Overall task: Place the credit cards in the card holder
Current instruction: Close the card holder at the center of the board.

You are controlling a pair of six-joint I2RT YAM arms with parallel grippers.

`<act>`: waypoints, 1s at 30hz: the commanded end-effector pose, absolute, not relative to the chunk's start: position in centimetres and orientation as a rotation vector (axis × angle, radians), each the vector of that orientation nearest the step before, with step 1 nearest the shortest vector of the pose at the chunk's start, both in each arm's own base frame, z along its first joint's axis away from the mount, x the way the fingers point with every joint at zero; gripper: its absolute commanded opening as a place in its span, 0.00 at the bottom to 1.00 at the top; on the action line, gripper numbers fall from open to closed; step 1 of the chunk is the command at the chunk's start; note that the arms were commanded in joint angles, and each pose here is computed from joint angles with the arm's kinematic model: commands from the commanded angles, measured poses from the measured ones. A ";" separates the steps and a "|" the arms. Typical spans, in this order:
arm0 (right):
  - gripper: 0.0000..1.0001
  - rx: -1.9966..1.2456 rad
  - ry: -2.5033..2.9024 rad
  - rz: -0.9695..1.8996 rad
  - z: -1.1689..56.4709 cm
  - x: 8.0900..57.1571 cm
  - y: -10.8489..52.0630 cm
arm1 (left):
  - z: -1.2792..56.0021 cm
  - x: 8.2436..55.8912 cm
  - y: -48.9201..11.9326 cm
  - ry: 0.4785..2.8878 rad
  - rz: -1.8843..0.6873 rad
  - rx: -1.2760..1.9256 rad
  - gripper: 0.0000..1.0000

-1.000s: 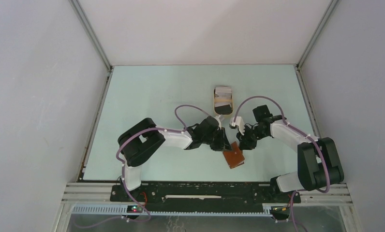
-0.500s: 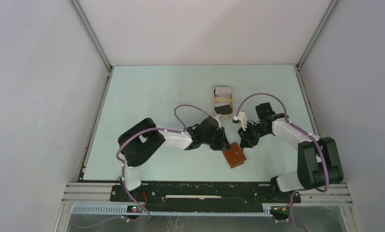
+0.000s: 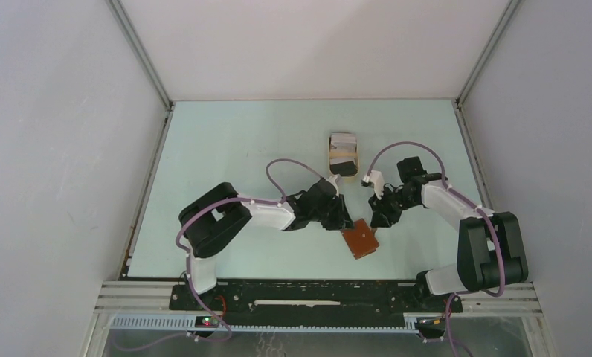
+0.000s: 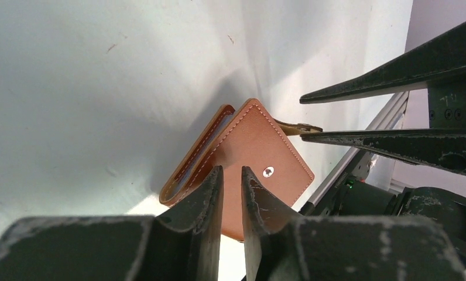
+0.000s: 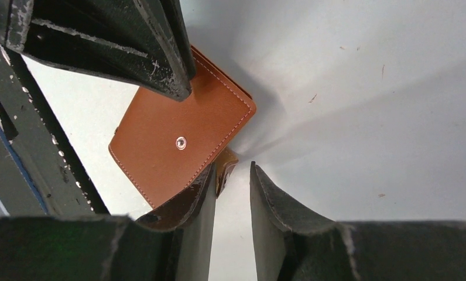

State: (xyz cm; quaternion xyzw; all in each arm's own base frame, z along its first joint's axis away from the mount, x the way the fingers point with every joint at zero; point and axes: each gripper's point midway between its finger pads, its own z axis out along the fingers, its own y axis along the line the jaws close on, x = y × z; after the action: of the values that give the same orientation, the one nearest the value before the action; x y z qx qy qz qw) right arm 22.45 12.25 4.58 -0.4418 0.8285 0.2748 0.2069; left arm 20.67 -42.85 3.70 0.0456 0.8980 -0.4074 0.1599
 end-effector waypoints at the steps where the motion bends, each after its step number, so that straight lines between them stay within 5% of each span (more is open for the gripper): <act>1: 0.36 -1.175 2.290 0.800 6.7 23.2 12.6 | 5.9 21.3 -42.7 2.487 -1.135 0.175 0.23; 22: 0.31 -1.133 2.280 0.886 9.2 22.5 13.2 | 15.2 20.6 -41.7 1.952 -1.119 0.550 0.24; 26: 0.37 -1.215 2.082 0.905 11.9 21.6 14.1 | 14.4 19.8 -42.1 1.942 -1.161 0.590 0.23; 30: 0.52 -1.376 1.927 0.897 11.4 19.7 14.2 | 13.6 19.9 -42.6 1.916 -1.171 0.620 0.18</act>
State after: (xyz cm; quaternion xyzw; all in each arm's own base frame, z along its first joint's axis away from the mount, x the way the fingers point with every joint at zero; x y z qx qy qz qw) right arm 21.42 13.64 10.79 -0.4590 0.7832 0.3206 0.2703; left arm 19.98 -41.80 13.38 0.2138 0.7854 -0.4449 0.3735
